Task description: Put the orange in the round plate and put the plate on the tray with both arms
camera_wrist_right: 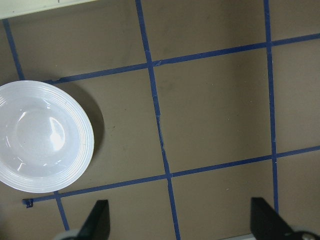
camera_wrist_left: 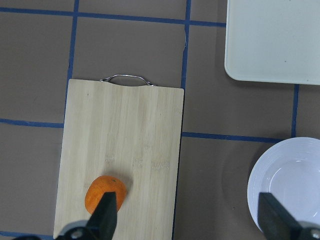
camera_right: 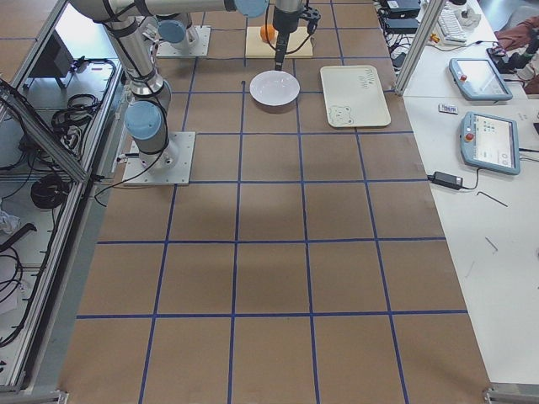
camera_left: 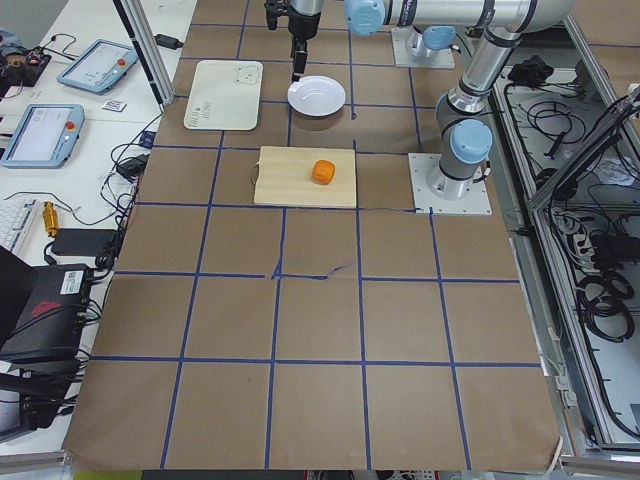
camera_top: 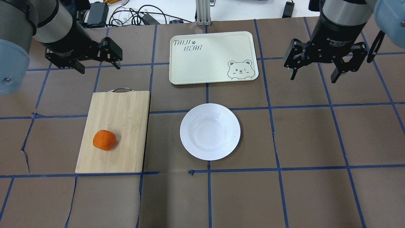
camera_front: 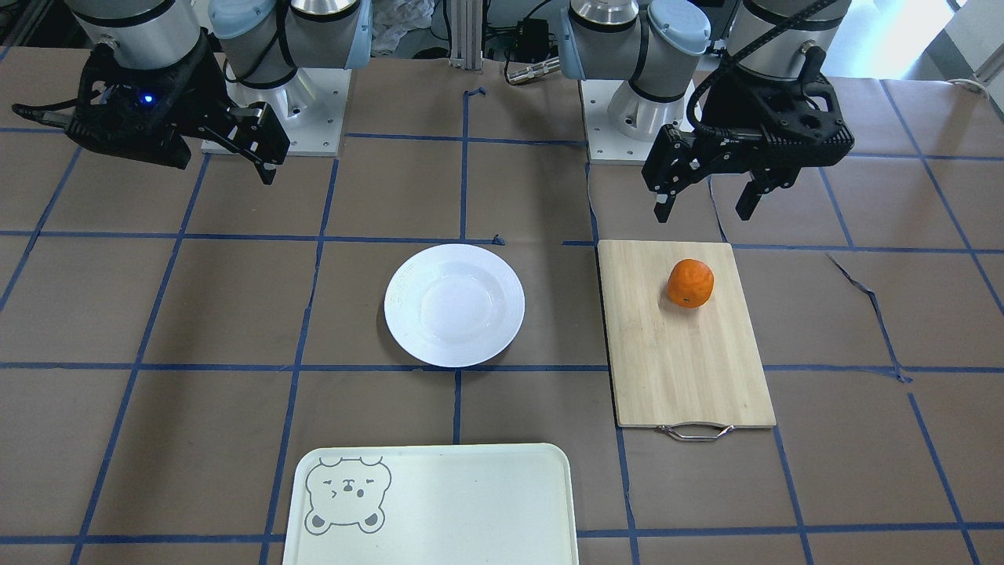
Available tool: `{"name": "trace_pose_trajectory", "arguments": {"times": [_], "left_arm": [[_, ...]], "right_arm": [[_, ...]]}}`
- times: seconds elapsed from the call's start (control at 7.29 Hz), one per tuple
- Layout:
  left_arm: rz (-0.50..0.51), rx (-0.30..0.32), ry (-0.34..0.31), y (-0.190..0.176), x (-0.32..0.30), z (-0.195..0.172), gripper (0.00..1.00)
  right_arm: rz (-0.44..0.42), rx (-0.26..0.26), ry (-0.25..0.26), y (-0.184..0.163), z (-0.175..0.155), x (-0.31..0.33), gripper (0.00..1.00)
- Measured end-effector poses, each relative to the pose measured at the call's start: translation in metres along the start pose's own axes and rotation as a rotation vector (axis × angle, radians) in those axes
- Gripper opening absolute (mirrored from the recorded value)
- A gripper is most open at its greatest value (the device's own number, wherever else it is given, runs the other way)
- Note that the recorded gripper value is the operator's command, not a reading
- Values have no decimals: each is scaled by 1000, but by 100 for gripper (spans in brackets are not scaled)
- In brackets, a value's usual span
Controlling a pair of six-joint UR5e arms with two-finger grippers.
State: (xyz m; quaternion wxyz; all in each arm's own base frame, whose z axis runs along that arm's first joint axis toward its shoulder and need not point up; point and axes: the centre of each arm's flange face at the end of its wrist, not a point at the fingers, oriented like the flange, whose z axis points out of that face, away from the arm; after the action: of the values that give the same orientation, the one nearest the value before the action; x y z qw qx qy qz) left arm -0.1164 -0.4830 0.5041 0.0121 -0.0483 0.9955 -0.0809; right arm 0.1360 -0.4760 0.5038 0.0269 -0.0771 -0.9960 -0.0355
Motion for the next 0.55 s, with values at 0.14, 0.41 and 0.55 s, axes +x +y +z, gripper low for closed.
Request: {"name": "trace_pose_trajectory", "arguments": {"times": [0.14, 0.41, 0.55], "left_arm": [[0, 0, 0, 0, 0, 0, 100], [0, 0, 1, 0, 0, 0, 100], [0, 0, 1, 0, 0, 0, 100]], "right_arm": [[-3, 3, 0, 0, 0, -1, 100], [-5, 3, 0, -1, 1, -1, 100], [-6, 4, 3, -1, 1, -1, 100]]}}
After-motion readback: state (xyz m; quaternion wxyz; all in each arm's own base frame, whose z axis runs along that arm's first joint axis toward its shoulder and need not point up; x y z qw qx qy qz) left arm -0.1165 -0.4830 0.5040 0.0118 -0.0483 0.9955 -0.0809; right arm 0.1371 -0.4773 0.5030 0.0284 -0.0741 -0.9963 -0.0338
